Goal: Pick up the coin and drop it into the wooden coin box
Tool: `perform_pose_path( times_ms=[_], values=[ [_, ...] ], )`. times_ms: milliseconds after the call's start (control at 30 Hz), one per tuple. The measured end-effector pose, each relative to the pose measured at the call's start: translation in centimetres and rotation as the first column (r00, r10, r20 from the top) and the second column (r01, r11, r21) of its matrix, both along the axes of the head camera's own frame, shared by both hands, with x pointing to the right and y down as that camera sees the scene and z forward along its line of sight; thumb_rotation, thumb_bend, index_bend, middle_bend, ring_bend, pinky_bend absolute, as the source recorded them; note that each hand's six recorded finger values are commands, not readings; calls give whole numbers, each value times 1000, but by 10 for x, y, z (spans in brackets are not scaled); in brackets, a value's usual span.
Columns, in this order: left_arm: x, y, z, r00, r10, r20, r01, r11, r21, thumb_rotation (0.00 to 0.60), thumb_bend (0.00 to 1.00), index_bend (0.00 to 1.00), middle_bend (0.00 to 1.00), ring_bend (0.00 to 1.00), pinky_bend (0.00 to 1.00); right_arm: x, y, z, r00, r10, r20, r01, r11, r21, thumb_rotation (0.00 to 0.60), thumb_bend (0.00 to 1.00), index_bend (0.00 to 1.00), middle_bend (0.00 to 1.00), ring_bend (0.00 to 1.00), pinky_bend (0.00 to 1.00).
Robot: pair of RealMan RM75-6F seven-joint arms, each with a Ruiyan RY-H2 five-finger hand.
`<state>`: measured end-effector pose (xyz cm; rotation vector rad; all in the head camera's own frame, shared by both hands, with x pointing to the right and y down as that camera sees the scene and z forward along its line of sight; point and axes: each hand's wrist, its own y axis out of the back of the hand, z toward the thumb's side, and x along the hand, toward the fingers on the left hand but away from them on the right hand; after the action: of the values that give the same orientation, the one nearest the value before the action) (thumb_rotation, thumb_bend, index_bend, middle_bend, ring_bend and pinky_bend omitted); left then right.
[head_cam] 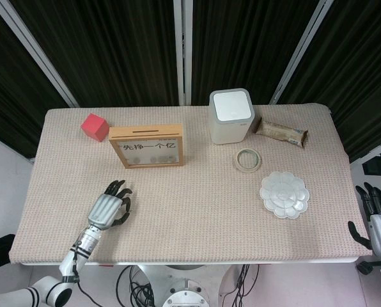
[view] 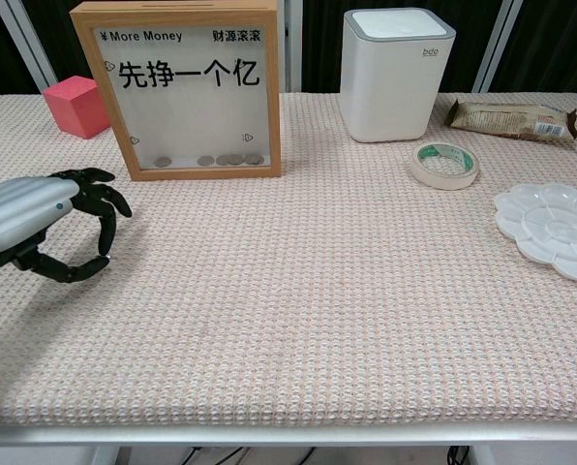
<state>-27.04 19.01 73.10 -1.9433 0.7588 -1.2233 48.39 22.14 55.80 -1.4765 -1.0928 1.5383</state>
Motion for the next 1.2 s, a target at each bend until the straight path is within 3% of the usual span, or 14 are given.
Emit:
perform_pose_path(
  times_ms=[200,400,533,667,800,967,1200],
  values=[
    [-15,-6,-46,998,-39,-45,42,997,70,600,415,616,261,39,86,1,-2,-4,1000,-2,3,1,1000,11,600,315,0,0,0,0],
    [-37,-34,-120,994,-85,-72,99,970,223,600,417,643,276,54,95,-3,-1,0,1000,-14,11,14,1000,3,600,315,0,0,0,0],
    [-40,-71,-165,993,-90,-75,110,940,324,600,417,644,277,56,96,-9,-2,1,999,-31,15,31,999,5,600,315,0,0,0,0],
    [-27,-109,-187,995,-69,-75,92,925,370,600,416,643,274,56,97,-13,-2,-1,999,-38,14,38,999,11,600,315,0,0,0,0],
    [-9,-143,-192,994,-61,-91,88,936,340,600,416,642,271,56,98,-14,-4,-3,999,-38,12,38,999,16,600,319,0,0,0,0],
    [20,-185,-181,996,-40,-80,58,969,240,600,415,641,269,56,97,-13,-3,1,999,-35,25,36,999,-14,600,327,0,0,0,0],
    [51,-230,-164,998,-37,-44,43,991,125,600,416,641,262,56,97,-12,-6,3,998,-43,38,44,999,-27,600,356,0,0,0,0]
  ],
)
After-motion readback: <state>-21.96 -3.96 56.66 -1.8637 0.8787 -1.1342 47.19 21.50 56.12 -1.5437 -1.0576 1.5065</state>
